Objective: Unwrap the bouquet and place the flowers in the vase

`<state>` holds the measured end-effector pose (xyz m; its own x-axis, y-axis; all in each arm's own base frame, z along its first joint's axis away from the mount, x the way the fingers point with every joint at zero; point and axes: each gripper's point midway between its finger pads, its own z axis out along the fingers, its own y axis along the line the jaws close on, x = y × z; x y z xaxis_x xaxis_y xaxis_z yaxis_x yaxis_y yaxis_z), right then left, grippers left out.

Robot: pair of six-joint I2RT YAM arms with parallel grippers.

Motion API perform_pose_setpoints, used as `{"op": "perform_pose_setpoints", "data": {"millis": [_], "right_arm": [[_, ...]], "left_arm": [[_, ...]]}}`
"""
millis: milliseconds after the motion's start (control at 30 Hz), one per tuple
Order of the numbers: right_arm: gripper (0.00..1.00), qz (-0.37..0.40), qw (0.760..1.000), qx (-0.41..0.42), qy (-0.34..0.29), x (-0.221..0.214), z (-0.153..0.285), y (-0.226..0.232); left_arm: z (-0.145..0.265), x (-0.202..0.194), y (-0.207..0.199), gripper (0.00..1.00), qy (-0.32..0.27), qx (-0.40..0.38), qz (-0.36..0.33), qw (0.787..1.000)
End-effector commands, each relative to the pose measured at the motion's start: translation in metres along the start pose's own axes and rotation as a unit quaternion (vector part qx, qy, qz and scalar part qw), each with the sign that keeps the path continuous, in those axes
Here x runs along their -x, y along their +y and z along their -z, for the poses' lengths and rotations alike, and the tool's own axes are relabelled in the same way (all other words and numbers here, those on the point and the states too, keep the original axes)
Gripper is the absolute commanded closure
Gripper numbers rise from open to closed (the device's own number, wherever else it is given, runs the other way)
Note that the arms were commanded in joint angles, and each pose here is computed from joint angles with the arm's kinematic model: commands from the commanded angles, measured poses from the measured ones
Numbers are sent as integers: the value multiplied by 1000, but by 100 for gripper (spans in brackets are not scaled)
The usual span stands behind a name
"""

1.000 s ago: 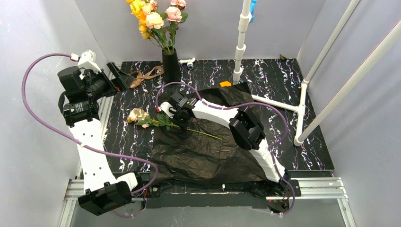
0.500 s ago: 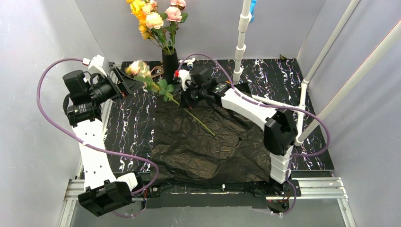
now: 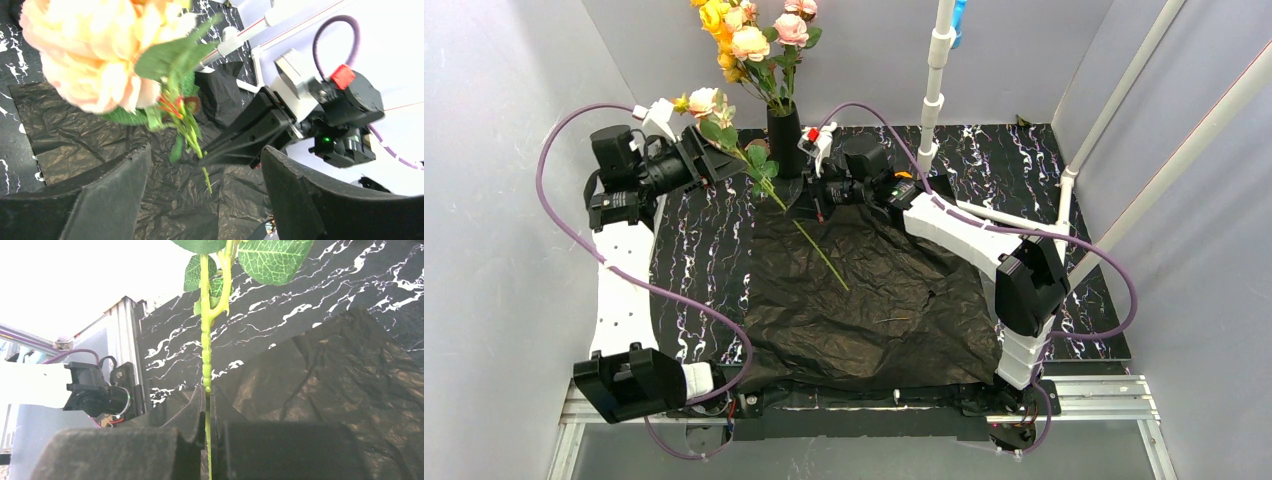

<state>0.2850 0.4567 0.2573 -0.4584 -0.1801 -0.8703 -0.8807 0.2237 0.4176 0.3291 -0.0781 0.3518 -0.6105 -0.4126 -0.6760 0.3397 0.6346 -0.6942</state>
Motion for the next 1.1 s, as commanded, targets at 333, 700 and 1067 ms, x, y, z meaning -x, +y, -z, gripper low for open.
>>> {"op": "perform_pose_setpoints", "data": {"millis": [333,700,1067], "right_arm": [[99,35,995,63,-65,44,24,46],[67,55,996,47,-58,45,35,48],[2,33,997,-33,-58,46,72,9]], "left_arm": [[-30,33,-14,74,-23,14,-20,999],[-39,55,-29,100,-45,-25,-28,998],[-27,120,-74,100,-136,-50,-179,973]]}}
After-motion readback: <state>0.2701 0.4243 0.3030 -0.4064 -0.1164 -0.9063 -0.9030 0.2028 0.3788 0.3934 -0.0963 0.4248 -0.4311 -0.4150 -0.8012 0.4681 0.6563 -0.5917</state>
